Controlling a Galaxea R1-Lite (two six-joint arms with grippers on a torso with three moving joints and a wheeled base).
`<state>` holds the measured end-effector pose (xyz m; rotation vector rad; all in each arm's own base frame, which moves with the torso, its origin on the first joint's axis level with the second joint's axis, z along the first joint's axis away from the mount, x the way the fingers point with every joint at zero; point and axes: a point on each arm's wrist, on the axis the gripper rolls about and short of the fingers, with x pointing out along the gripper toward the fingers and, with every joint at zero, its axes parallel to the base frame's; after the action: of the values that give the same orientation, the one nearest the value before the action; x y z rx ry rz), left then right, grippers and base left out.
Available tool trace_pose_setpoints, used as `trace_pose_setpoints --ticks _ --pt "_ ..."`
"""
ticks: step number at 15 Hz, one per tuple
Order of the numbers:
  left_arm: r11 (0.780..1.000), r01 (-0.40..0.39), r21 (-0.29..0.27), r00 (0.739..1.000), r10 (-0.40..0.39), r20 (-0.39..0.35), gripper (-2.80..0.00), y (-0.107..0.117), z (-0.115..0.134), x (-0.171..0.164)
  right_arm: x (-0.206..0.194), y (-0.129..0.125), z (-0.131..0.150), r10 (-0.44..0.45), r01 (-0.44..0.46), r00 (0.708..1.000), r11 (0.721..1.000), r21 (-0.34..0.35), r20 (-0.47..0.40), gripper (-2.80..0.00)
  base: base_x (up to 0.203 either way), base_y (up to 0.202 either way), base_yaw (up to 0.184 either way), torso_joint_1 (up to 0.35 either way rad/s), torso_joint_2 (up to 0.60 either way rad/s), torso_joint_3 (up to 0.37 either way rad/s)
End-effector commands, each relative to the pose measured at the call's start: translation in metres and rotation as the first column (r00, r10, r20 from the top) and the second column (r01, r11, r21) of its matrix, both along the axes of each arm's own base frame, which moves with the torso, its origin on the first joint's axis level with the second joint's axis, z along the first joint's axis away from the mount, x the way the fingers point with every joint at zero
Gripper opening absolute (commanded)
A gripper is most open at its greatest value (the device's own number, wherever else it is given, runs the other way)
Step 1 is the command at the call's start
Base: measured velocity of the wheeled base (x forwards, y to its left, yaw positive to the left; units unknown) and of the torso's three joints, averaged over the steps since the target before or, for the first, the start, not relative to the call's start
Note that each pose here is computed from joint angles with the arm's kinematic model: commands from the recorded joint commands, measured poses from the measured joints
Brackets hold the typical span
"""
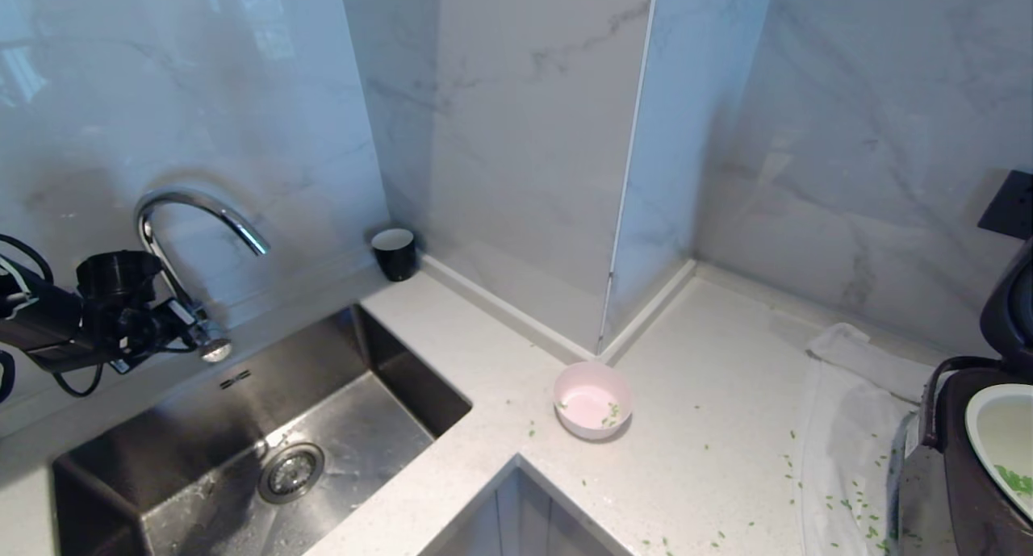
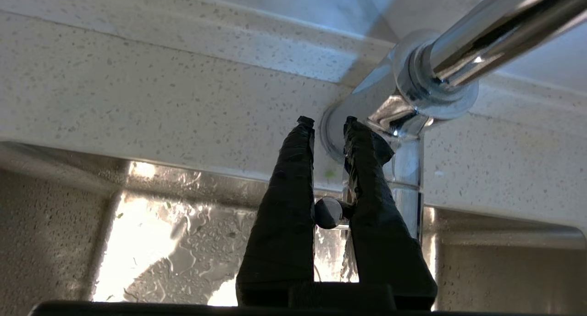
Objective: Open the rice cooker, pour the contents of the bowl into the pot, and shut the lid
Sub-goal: Turn on the tap
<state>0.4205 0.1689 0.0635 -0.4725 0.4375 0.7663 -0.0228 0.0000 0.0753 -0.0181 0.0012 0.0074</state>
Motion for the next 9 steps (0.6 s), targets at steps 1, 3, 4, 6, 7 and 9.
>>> trace_pose_setpoints --ticks 1,3,4,6,7,9 --pt "1.0 0.002 -0.005 1.0 -0.002 -0.014 -2.8 -0.0023 -0.0013 -0.0043 0.0001 0.0 0.0 0.0 0.0 1.0 1.0 0.0 -0.002 -2.8 0.0 0.0 0.0 0.0 0.0 0.0" --pt "1.0 0.003 -0.005 1.0 -0.003 -0.014 -2.8 -0.0028 -0.0014 -0.0037 0.0001 0.0 0.0 0.0 0.0 1.0 1.0 0.0 -0.002 -2.8 0.0 0.0 0.0 0.0 0.0 0.0" --pt "1.0 0.003 -0.005 1.0 -0.003 -0.013 -2.8 -0.0026 -0.0015 -0.0032 0.0001 0.0 0.0 0.0 0.0 1.0 1.0 0.0 -0.002 -2.8 0.0 0.0 0.0 0.0 0.0 0.0" --pt "1.0 0.003 -0.004 1.0 -0.003 -0.012 -2.8 -0.0023 -0.002 -0.0025 0.0001 0.0 0.0 0.0 0.0 1.0 1.0 0.0 -0.002 -2.8 0.0 0.0 0.0 0.0 0.0 0.0" --pt "1.0 0.003 -0.004 1.0 -0.003 -0.01 -2.8 -0.0022 -0.0016 -0.0023 0.0001 0.0 0.0 0.0 0.0 1.0 1.0 0.0 -0.002 -2.8 0.0 0.0 0.0 0.0 0.0 0.0" --pt "1.0 0.005 -0.004 1.0 -0.005 -0.01 -2.8 -0.0033 -0.0002 -0.0032 0.0001 0.0 0.0 0.0 0.0 1.0 1.0 0.0 -0.002 -2.8 0.0 0.0 0.0 0.0 0.0 0.0"
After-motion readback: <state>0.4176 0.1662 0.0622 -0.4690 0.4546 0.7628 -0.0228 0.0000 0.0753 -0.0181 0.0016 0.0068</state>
